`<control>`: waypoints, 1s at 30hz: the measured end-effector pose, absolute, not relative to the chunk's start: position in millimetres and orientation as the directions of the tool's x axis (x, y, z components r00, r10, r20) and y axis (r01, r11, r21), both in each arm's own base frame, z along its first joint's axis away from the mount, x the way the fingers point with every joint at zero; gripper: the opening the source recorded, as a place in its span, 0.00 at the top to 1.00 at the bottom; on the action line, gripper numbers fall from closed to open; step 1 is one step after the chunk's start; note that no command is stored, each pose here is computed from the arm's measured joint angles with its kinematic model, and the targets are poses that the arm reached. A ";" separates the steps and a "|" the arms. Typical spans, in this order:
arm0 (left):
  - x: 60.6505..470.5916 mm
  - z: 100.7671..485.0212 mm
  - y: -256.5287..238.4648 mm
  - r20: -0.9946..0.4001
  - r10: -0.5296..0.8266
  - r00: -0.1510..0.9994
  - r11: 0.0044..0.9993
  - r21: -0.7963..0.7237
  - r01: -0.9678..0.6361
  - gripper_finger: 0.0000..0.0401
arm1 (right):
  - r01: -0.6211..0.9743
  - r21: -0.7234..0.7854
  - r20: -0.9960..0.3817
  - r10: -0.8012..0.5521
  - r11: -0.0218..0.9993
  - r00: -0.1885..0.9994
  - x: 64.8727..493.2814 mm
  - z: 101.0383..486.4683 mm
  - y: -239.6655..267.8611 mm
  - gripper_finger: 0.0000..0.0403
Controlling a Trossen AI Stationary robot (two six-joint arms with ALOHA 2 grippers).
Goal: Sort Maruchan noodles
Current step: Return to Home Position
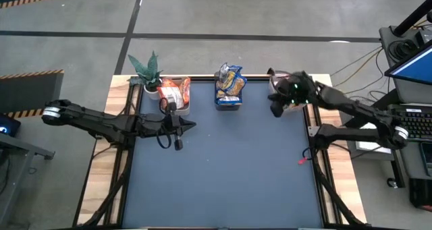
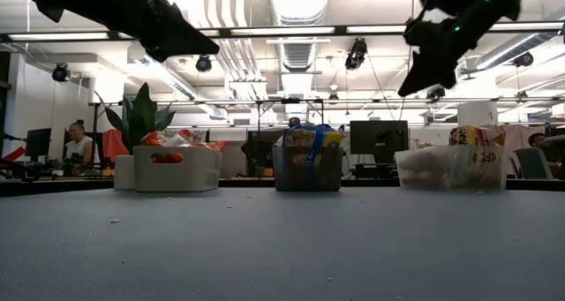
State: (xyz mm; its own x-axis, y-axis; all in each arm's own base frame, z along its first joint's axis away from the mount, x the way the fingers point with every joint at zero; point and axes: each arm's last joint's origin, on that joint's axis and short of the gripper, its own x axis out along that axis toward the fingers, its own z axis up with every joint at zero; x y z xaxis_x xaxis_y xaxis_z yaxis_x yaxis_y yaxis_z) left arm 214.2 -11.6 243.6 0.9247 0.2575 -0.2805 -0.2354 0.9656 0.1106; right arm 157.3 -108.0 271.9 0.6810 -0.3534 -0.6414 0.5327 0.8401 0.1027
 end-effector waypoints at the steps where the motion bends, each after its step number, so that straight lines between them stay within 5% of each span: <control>1: 213.1 245.0 -11.7 -0.274 0.256 0.927 0.966 0.101 -0.237 1.00 | 0.516 0.117 -0.619 -0.344 0.849 0.706 156.6 270.8 -101.4 0.98; 8: 193.8 254.5 -12.3 -0.281 0.244 0.928 0.969 0.100 -0.225 1.00 | 0.593 0.385 -0.560 -0.332 0.707 0.759 145.2 263.2 -81.4 0.98; 16: 163.1 265.3 -8.7 -0.270 0.244 0.932 0.968 0.123 -0.218 1.00 | 0.250 0.173 -0.347 -0.179 0.953 0.921 144.4 236.3 -65.1 0.98; 20: 144.8 261.6 -6.6 -0.227 0.243 0.943 0.969 0.108 -0.223 1.00 | 0.114 0.130 -0.249 -0.078 0.985 0.965 137.7 225.2 -58.2 0.98; 30: 104.2 236.9 -1.8 -0.059 0.240 0.969 0.971 0.013 -0.240 1.00 | 0.075 0.067 -0.155 -0.064 0.995 0.986 113.2 204.4 -45.0 0.98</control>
State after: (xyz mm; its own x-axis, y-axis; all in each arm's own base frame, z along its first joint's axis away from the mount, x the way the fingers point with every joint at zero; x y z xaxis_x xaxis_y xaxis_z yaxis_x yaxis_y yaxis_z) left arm 104.2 -1.8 236.9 0.9688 0.2405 -0.0593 -0.2401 0.9707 0.0128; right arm 113.2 -45.0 204.4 0.9859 -0.0638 -0.1545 0.0750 0.9949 0.0673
